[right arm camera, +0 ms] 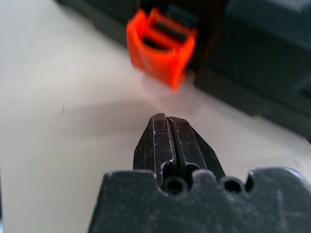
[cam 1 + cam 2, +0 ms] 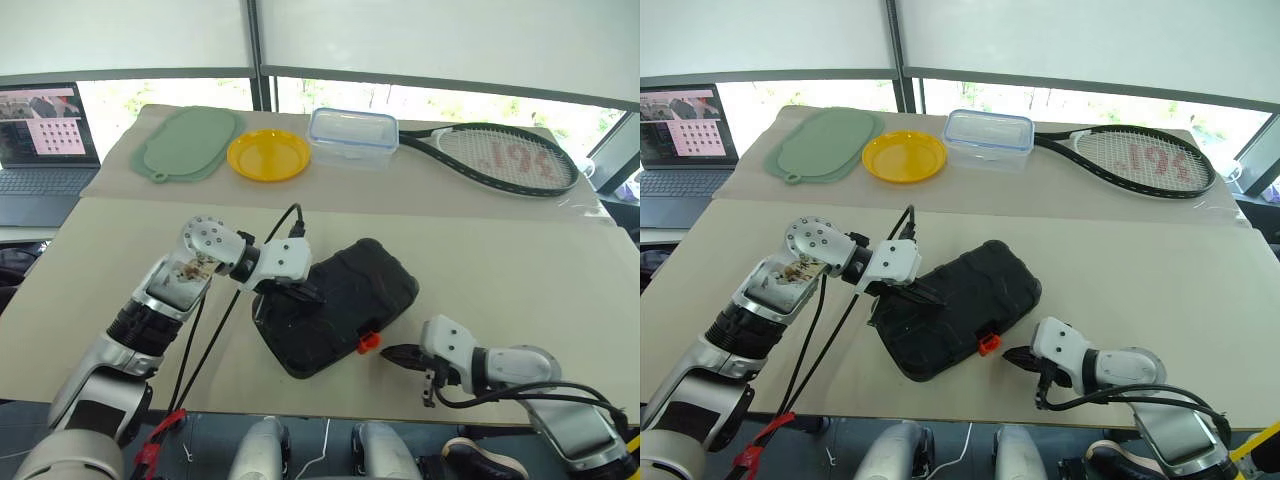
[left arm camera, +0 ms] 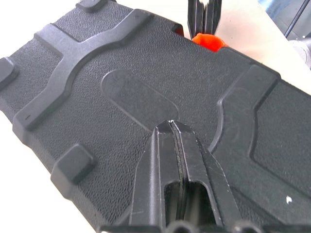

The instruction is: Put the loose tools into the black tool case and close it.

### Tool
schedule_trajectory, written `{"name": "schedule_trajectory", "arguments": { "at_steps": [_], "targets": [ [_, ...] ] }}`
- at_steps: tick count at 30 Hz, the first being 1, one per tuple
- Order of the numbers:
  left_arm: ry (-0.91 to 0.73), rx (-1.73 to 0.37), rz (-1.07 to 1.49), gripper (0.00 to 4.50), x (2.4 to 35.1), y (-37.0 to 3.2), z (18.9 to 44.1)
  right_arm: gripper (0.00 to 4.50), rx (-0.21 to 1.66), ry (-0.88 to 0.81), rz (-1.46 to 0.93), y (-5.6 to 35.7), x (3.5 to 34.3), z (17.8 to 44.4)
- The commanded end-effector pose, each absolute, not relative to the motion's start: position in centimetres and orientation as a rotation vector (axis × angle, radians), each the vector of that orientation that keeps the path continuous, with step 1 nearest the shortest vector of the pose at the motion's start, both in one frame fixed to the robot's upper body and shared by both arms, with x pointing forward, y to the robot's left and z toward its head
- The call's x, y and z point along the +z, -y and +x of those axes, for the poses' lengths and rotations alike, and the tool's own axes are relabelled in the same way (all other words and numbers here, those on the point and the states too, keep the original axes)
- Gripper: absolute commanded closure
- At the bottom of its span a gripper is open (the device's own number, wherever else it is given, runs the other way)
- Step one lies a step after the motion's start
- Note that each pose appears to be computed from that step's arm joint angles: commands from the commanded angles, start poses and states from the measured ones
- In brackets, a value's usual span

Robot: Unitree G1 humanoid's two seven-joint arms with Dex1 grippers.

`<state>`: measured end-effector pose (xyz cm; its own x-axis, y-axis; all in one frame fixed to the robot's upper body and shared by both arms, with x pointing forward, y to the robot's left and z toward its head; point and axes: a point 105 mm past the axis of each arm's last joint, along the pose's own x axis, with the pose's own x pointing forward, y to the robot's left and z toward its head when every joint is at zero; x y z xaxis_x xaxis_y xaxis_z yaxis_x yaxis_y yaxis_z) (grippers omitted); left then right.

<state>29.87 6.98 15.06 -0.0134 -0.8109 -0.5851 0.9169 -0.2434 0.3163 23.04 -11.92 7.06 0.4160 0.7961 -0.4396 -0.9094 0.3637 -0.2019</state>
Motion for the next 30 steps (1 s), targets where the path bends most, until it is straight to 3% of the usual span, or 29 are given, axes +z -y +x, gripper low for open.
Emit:
{"name": "schedule_trajectory", "arguments": {
  "at_steps": [1, 15, 30],
  "targets": [
    [-0.192, -1.644, 0.803, 4.49, 14.4, -6.9, 29.8, 4.5, 1.131, -0.223, -0.432, 10.6, 7.9, 22.7],
    [-0.178, -1.65, 0.805, 4.49, 14.1, -6.5, 29.9, 4.5, 1.051, -0.044, -0.339, 10.5, 11.9, 23.5],
    [-0.172, -1.633, 0.805, 4.49, 13.9, -6.5, 30.4, 4.5, 1.089, -0.097, -0.373, 11.0, 11.5, 22.5]
  ]
}}
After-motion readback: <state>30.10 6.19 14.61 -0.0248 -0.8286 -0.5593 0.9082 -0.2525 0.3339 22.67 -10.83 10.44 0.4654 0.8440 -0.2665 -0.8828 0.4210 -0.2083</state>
